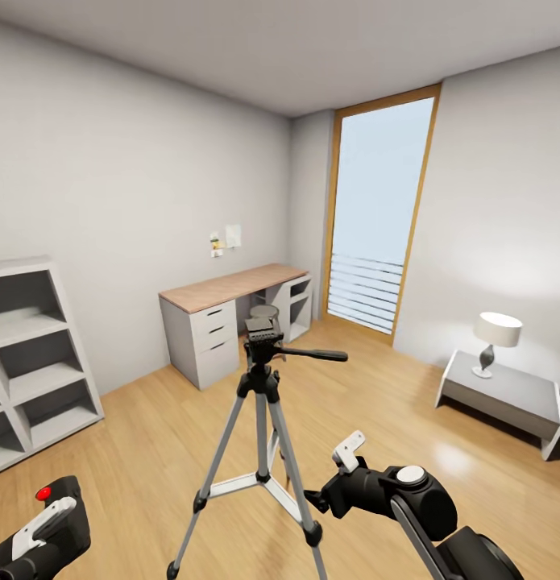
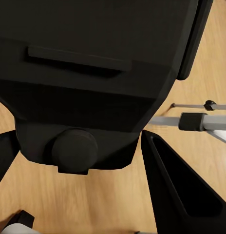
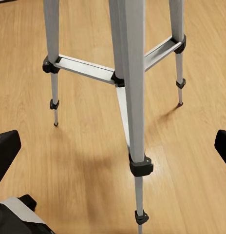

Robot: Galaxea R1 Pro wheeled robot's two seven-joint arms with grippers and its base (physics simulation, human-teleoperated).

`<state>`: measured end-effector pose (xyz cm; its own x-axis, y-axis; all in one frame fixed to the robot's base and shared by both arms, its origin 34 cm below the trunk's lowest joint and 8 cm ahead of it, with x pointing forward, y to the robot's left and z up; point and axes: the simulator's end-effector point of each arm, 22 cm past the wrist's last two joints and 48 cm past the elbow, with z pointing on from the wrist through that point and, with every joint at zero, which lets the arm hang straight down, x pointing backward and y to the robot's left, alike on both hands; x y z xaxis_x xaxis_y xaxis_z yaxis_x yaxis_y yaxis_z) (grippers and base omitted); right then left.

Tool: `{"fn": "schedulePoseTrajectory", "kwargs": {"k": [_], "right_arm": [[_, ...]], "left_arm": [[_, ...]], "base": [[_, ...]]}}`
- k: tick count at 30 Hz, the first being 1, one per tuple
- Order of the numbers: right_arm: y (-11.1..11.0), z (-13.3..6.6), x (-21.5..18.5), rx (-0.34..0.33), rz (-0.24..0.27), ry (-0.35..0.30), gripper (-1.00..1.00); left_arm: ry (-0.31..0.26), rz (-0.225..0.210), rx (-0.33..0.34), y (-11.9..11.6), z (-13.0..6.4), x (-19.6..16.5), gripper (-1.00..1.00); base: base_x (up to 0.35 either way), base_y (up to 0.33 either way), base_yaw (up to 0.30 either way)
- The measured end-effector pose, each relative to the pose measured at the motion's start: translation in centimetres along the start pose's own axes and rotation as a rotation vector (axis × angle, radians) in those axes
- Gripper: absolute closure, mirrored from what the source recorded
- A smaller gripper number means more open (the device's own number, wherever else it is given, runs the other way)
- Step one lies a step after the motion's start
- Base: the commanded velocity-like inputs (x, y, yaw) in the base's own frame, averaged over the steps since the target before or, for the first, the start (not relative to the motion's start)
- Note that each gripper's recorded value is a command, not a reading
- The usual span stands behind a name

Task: Attach the digital camera to the camera tripod in the bedroom.

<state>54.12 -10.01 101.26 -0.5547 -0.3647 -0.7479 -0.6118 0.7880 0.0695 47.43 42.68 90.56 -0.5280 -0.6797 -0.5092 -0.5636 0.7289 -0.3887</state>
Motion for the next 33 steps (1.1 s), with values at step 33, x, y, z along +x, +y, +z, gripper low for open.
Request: {"fn": "schedulePoseTrajectory", "kwargs": {"k": [33], "right_arm": [[0.36, 0.12, -0.43, -0.007, 0.007, -0.012, -1.00]], "left_arm": [[0.002, 0.000, 0.004, -0.19, 0.04, 0.10, 1.00]], "base": [[0.063, 0.022, 0.000]]}}
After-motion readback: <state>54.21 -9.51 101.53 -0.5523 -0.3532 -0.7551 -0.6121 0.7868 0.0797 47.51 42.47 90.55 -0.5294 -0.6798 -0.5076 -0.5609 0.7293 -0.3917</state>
